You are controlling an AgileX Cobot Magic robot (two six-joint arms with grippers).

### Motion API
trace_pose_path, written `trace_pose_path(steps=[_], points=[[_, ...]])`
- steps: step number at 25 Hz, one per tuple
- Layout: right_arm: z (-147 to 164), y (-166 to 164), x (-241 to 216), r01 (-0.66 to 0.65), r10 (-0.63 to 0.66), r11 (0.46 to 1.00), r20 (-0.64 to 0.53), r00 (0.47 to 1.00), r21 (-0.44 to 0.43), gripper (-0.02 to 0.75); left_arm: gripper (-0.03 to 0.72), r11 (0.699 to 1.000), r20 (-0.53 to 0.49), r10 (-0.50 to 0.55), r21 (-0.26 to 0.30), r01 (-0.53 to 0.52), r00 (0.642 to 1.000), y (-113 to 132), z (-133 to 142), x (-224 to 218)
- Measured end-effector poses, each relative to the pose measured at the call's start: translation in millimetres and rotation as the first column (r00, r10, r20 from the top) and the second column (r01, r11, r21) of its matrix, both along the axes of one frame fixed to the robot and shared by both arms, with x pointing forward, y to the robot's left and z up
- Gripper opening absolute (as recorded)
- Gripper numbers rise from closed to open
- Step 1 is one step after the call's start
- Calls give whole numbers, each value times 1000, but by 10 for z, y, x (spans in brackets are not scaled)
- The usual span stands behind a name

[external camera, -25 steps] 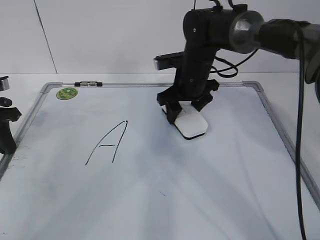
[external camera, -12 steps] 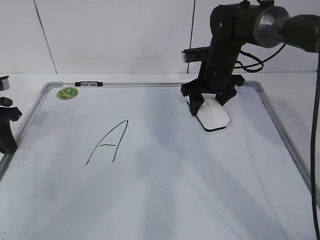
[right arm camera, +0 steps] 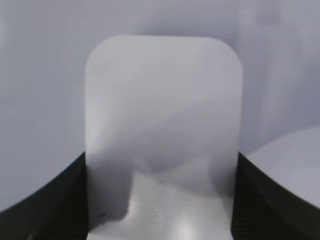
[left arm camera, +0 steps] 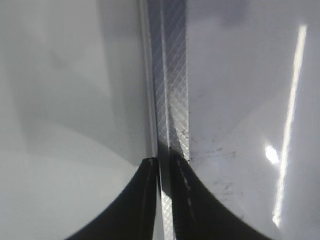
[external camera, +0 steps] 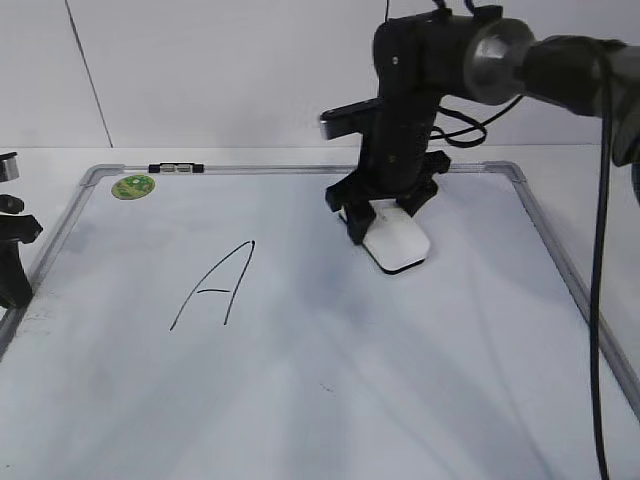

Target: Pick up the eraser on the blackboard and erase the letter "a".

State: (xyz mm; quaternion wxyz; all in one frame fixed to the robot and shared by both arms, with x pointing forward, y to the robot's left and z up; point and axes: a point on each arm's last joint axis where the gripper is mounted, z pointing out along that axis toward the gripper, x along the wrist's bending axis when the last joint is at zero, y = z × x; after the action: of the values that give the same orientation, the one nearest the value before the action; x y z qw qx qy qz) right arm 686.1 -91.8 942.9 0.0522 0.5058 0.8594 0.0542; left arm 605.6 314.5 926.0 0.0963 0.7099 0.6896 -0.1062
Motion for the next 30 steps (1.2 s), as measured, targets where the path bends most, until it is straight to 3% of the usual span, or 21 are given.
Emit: trace_pose_path(steps=[5,12,19,30], points=[[33,352,-185,-85,85,996,5,996,5,522,70,1000,0,0,0,0,1000,0,0,0],[232,457,-321,-111,111,993,8,994,31,522,70,1000,-2,0,-1,0,1000,0,0,-2],[1072,321,-433,-127,117,991,200,973,35,522,71,1000,-2,0,-1,0,1000,0,0,-2],[1518,-79,-505,-64,50,997,269,962,41,522,71,1000,-2,0,-1,0,1000,0,0,-2]])
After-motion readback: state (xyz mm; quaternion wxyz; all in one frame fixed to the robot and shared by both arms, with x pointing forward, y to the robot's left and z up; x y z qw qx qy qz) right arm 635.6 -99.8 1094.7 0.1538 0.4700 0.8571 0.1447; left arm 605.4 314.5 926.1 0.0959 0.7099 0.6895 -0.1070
